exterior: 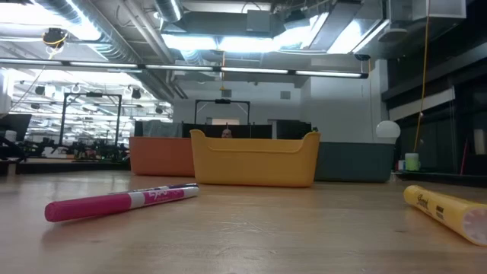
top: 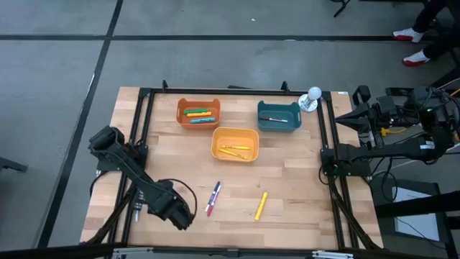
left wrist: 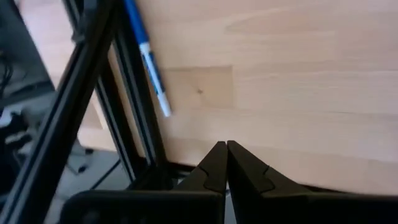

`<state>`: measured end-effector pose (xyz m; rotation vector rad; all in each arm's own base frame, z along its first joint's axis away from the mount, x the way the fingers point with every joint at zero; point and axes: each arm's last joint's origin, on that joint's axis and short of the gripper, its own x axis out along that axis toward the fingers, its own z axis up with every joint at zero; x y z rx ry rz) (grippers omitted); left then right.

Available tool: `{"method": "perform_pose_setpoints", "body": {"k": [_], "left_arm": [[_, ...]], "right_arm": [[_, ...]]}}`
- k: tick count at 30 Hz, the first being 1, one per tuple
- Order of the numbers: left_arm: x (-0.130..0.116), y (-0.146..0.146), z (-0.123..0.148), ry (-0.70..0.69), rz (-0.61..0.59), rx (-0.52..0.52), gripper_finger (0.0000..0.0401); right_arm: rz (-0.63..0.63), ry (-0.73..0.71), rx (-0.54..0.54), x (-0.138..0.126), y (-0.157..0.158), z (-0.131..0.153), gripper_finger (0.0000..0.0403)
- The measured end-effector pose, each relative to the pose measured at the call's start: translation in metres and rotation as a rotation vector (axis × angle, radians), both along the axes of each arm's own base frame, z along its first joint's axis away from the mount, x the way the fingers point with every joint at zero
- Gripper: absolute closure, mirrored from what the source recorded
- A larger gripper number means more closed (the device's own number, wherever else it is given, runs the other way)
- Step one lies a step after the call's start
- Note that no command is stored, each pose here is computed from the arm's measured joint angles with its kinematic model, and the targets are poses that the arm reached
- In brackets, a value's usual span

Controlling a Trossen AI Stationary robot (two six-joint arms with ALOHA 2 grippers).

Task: Pick & Place Markers
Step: Put the left blue marker pen into the blue bin

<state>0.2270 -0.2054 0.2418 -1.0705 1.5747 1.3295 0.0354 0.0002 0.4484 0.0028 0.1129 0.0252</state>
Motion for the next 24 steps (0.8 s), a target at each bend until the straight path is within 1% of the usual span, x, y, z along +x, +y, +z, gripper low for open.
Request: {"method": "perform_pose_setpoints", "body": {"k": [6,10,13,17,24], "left_arm": [[0.003,-0.007,-0.015,0.094,0.099,0.022,0.0390],[0.002,-0.010,-0.020,0.123,0.119,0.031,0.0368],[0.001,-0.010,-0.024,0.143,0.135,0.046,0.0340],[-0.001,-0.008,-0.031,0.153,0.146,0.058,0.0293],[-0.004,-0.006,-0.055,0.143,0.155,0.026,0.0215]], "right_arm": [[0.000,0.001,0.000,0.000,0.000,0.000,0.0379],[0.000,0.000,0.000,0.000,0.000,0.000,0.0379],[0.000,0.000,0.000,0.000,0.000,0.000,0.0379],[0.000,0.000,0.000,0.000,0.000,0.000,0.0379],[0.000,0.000,0.000,0.000,0.000,0.000,0.0379]]}}
